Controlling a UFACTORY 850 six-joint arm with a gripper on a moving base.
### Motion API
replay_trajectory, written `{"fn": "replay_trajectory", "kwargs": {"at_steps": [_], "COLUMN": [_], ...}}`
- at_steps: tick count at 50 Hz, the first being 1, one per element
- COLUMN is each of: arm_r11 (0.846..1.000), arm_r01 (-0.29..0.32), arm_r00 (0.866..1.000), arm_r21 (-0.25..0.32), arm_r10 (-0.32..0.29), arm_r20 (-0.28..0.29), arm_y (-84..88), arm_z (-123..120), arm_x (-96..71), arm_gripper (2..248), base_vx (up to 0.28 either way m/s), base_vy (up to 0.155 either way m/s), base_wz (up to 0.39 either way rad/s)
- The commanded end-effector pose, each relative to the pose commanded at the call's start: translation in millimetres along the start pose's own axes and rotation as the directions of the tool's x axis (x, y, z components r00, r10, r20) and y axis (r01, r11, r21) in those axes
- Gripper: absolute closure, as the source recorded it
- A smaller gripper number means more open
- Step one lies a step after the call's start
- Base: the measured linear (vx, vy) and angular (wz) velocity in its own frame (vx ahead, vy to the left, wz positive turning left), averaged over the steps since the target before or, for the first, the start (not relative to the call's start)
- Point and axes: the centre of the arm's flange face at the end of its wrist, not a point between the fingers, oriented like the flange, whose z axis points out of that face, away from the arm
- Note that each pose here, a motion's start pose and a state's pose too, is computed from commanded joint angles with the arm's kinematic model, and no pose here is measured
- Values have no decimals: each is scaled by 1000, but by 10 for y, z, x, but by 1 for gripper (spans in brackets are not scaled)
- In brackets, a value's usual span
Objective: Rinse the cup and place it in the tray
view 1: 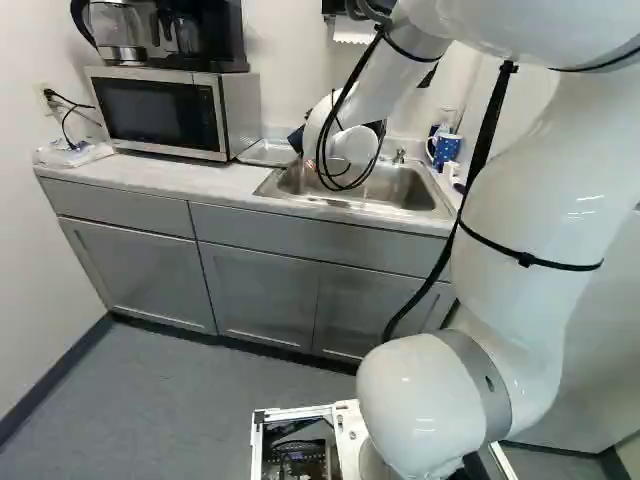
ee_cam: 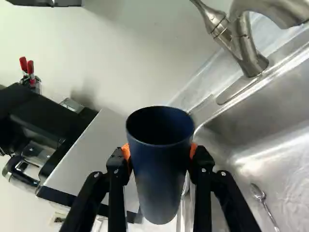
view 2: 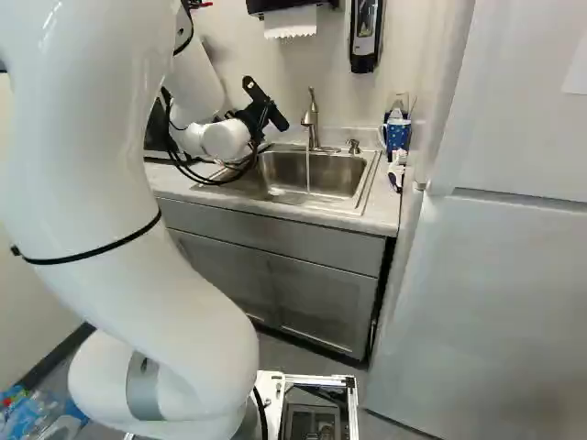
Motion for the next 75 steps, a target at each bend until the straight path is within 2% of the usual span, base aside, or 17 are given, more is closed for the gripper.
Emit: {"fn": "replay_trajectory", "kwargs": {"at_steps": [9, 18, 28, 37, 45, 55, 66, 75], "arm_r11": [996, 982, 957, 925, 890, 837, 769, 705], "arm_r01": [94, 188, 290, 379, 456, 547, 640, 709], "arm_r00": [996, 982, 957, 925, 890, 837, 769, 705], "arm_r21": [0, 0, 0, 0, 0, 0, 0, 0], "arm_r10": [-94, -188, -290, -379, -456, -547, -640, -709], "arm_r20": [0, 0, 0, 0, 0, 0, 0, 0], "arm_y": [0, 0, 0, 0, 0, 0, 0, 0], "arm_z": [0, 0, 0, 0, 0, 0, 0, 0], "arm_x": [0, 0, 0, 0, 0, 0, 0, 0], "arm_gripper": [124, 124, 124, 124, 124, 124, 124, 124], "base_vx": [0, 0, 0, 0, 0, 0, 0, 0], "base_vy": [0, 0, 0, 0, 0, 0, 0, 0], "base_wz": [0, 0, 0, 0, 0, 0, 0, 0]}}
